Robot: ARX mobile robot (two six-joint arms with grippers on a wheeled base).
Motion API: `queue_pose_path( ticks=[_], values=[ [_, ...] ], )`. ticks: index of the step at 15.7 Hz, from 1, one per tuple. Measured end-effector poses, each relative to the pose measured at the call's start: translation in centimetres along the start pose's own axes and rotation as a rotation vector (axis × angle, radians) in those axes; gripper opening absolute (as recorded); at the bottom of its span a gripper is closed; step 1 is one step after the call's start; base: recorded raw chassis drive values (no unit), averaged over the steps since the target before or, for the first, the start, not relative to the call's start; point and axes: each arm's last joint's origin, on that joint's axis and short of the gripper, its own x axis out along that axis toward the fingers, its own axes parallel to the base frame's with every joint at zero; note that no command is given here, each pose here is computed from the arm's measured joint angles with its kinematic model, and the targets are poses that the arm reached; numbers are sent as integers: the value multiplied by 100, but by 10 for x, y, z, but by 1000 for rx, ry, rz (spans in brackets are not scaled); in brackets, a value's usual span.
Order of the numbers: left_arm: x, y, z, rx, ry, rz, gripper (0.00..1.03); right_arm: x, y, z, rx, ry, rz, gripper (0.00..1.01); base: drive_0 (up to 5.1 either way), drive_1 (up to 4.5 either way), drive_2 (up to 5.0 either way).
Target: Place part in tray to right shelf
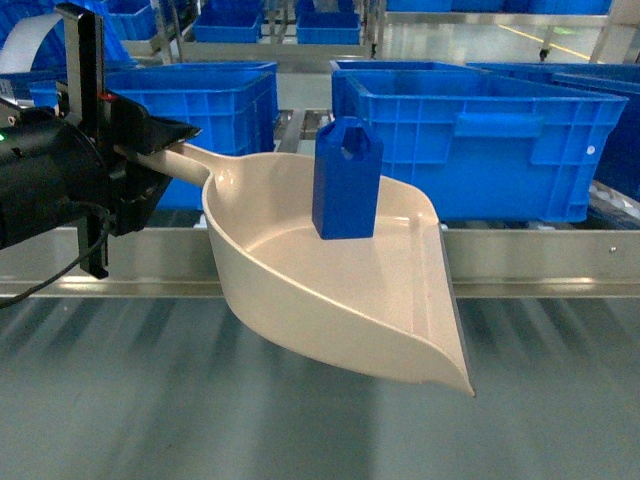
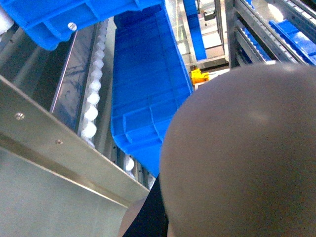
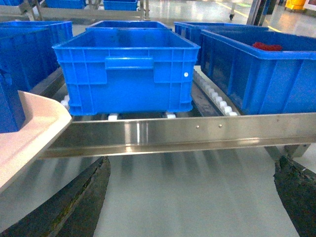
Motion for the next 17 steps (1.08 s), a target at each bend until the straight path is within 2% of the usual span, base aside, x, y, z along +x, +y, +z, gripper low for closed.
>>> queue_pose_path(
  ticks=[3,17],
  values=[
    [0,0,0,0,-1,0,14,0,0,0,0,0,0,98,10,425,-405],
    [0,0,1,0,-2,1,14,0,0,0,1,-1,0,98,0,0,0]
  ],
)
